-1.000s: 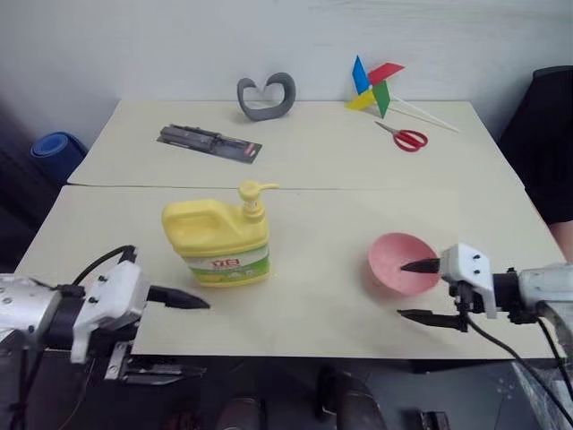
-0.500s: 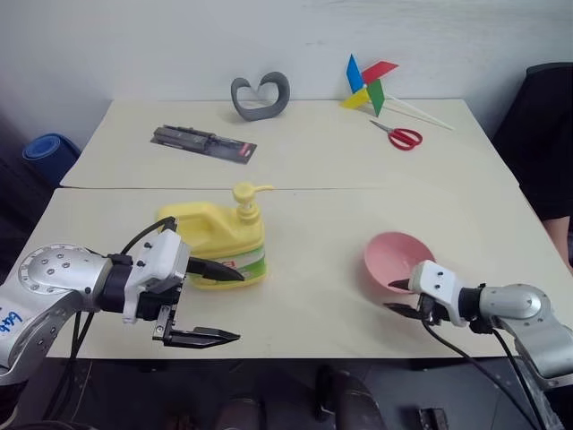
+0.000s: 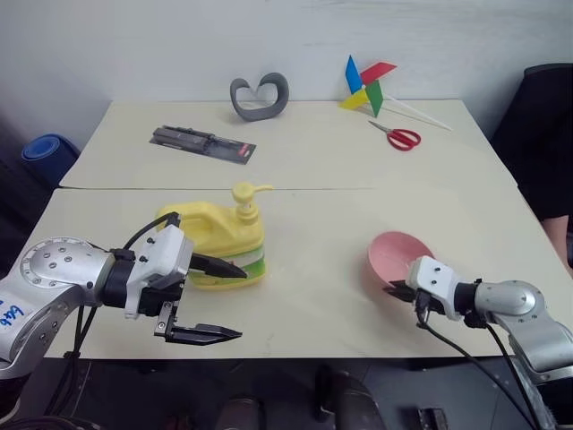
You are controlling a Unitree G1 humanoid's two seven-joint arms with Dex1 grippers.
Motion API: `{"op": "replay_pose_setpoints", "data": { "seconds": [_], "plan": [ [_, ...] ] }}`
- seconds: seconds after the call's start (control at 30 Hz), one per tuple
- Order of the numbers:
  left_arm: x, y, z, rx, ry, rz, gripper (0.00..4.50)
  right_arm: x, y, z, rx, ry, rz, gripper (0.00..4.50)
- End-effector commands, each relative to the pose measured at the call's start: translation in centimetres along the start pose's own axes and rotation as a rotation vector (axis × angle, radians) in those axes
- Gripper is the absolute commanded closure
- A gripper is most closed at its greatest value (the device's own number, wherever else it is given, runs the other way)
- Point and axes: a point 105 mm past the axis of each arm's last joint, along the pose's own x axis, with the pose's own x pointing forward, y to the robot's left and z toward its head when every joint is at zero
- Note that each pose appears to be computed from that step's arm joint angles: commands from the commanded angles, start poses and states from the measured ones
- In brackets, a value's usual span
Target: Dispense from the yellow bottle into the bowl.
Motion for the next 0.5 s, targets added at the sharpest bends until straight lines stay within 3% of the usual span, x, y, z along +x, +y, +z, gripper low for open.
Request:
{"op": "replay_pose_setpoints", "data": {
  "seconds": [0.03, 0.3, 0.43, 0.5],
  "plan": [
    [-1.1, 0.1, 2.0, 0.045, -0.042, 0.041, 0.0, -0.6, -0.8, 2.8, -0.076, -0.061, 0.025, 4.47],
    [-7.0, 2.2, 9.1, 0.112, -0.208, 0.224, 0.0, -1.2, -2.7, 11.8, -0.332, -0.189, 0.196, 4.47],
    [-9.3, 4.1, 10.4, 0.146, -0.203, 0.309, 0.0, 0.1, -3.6, 17.0, -0.438, -0.265, 0.277, 4.47],
    [-9.8, 5.2, 10.3, 0.156, -0.186, 0.336, 0.39, 1.3, -4.0, 19.4, -0.474, -0.283, 0.311, 4.5]
  ]
}}
